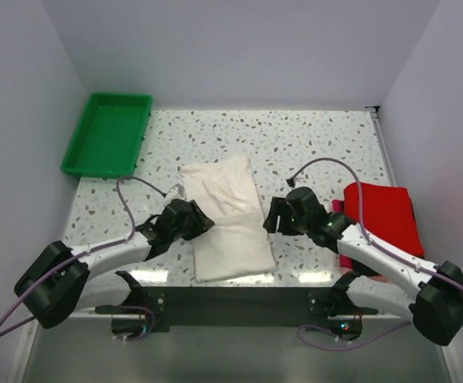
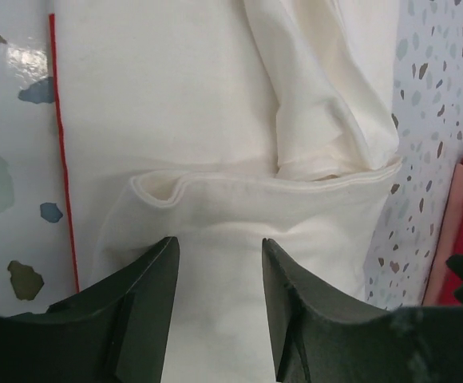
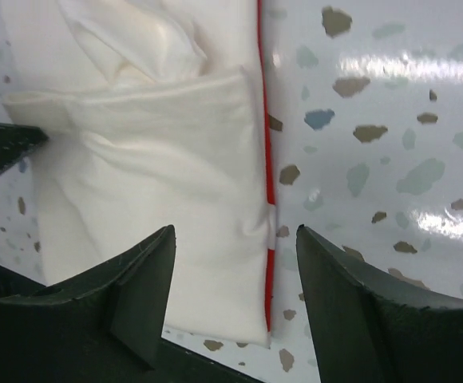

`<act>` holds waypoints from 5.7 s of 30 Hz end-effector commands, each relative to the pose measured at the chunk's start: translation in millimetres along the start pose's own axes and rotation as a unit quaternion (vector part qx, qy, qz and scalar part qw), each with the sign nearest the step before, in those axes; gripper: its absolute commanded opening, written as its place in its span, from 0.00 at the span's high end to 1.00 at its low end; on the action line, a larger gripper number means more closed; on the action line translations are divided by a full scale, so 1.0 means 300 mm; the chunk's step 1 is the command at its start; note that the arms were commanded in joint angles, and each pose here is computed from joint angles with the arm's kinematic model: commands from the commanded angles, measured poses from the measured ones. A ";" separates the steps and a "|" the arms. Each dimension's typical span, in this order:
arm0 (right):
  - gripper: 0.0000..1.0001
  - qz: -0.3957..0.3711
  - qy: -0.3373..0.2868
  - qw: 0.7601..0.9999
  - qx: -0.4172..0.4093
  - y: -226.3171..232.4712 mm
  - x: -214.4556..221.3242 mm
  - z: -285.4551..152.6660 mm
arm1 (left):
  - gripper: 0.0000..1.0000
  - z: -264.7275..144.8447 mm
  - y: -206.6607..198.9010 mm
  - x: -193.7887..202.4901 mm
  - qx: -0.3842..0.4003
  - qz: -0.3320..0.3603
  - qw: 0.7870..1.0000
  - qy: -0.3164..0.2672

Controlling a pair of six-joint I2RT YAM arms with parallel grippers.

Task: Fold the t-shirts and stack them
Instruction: Fold the tshirt

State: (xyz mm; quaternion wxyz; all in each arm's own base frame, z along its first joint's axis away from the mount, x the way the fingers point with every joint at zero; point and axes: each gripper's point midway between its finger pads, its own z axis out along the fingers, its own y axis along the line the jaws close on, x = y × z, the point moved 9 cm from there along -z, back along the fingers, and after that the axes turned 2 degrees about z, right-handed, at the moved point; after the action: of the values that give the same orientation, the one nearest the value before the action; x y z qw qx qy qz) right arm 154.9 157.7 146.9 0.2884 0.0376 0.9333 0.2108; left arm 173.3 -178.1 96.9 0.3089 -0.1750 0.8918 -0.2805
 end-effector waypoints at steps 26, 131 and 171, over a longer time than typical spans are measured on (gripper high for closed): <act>0.39 -0.216 -0.001 0.976 -0.025 0.423 -0.406 0.534 | 0.56 0.288 -0.092 -0.482 -0.070 0.009 0.997 -0.013; 0.67 -0.044 -0.008 0.999 -0.019 0.265 -0.385 0.277 | 0.57 0.125 -0.189 -0.466 0.035 0.065 0.996 -0.044; 0.66 0.079 0.130 0.986 -0.071 0.021 -0.194 0.360 | 0.82 0.032 0.145 -0.127 -0.040 -0.015 0.999 0.011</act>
State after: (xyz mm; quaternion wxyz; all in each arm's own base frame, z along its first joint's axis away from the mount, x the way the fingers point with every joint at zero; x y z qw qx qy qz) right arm 262.6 199.5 96.4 0.1409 0.0495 0.9422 0.2999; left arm 204.6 -138.0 82.6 0.2783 -0.1920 0.9014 -0.2704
